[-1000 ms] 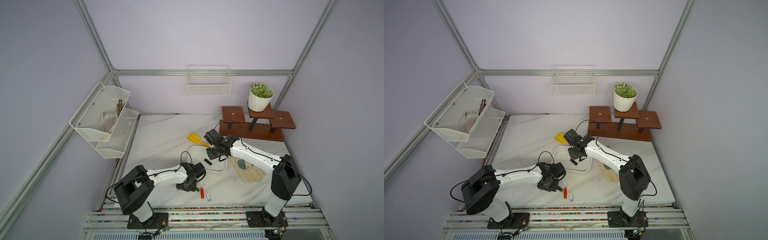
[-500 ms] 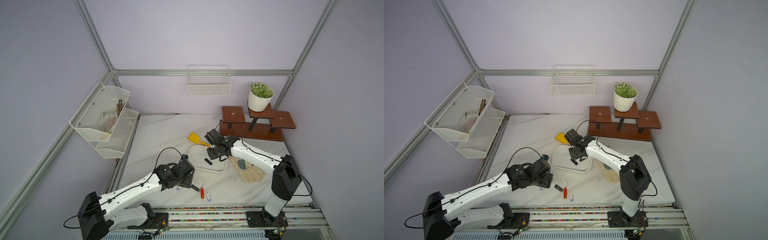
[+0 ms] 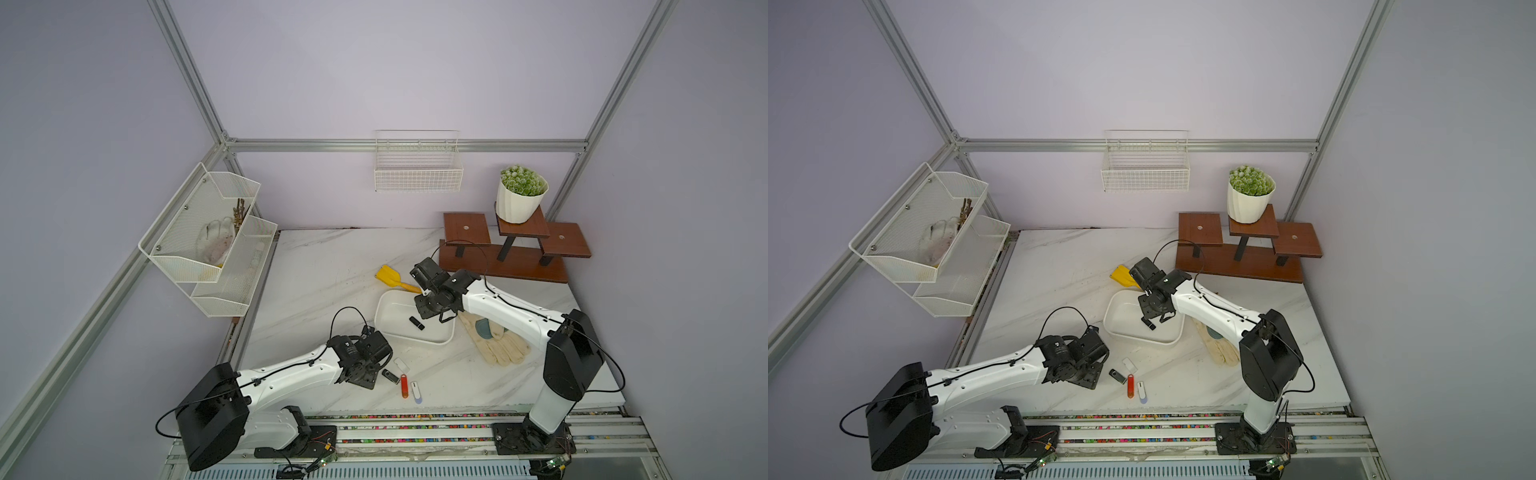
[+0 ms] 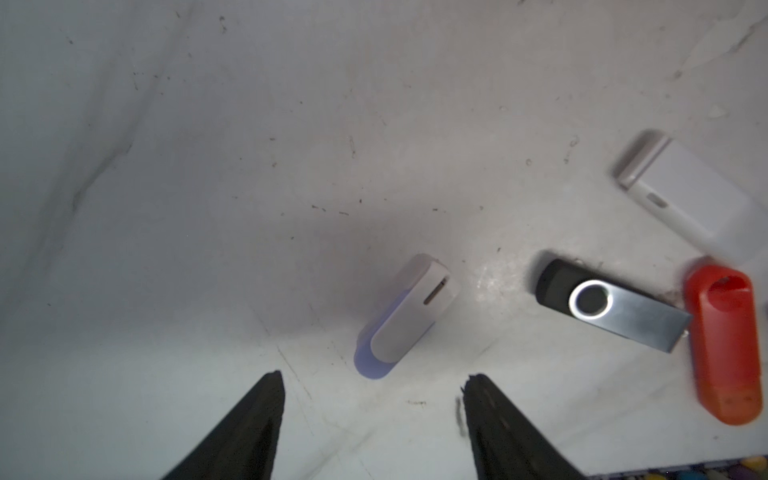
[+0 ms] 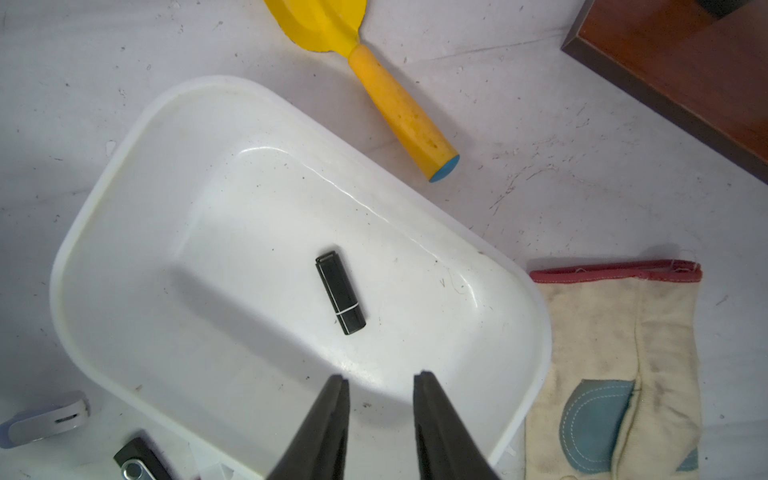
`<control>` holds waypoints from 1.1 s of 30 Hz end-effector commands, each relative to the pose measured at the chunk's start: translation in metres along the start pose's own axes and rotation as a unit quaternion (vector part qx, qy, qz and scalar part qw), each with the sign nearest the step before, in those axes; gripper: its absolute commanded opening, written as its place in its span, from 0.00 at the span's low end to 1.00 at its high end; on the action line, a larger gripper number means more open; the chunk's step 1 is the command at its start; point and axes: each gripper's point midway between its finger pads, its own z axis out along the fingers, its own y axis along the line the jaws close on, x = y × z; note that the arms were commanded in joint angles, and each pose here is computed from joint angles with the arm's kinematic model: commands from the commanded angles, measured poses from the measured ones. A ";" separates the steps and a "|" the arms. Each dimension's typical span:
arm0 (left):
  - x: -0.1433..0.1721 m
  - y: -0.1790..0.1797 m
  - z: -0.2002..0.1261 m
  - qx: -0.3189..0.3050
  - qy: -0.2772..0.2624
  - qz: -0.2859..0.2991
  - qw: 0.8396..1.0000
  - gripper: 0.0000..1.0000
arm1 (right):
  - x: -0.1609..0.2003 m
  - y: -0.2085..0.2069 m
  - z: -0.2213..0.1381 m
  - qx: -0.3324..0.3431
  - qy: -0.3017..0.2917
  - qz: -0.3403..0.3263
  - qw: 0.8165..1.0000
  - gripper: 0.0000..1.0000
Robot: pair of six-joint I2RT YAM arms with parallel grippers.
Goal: Put the usb flash drive into the storage box
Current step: Pick up the USB flash from the center of the board.
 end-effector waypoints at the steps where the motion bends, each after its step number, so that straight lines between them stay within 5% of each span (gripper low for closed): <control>1: -0.021 -0.004 -0.012 0.022 -0.063 -0.005 0.998 0.71 | -0.002 -0.008 -0.014 0.003 -0.009 0.002 1.000 0.33; 12: -0.023 -0.024 0.002 0.047 -0.054 0.043 0.996 0.70 | -0.004 -0.005 -0.013 -0.004 -0.008 0.004 1.000 0.33; 33: -0.009 -0.027 0.029 0.050 -0.024 0.008 0.998 0.67 | -0.003 -0.005 -0.018 -0.008 -0.010 0.002 1.000 0.33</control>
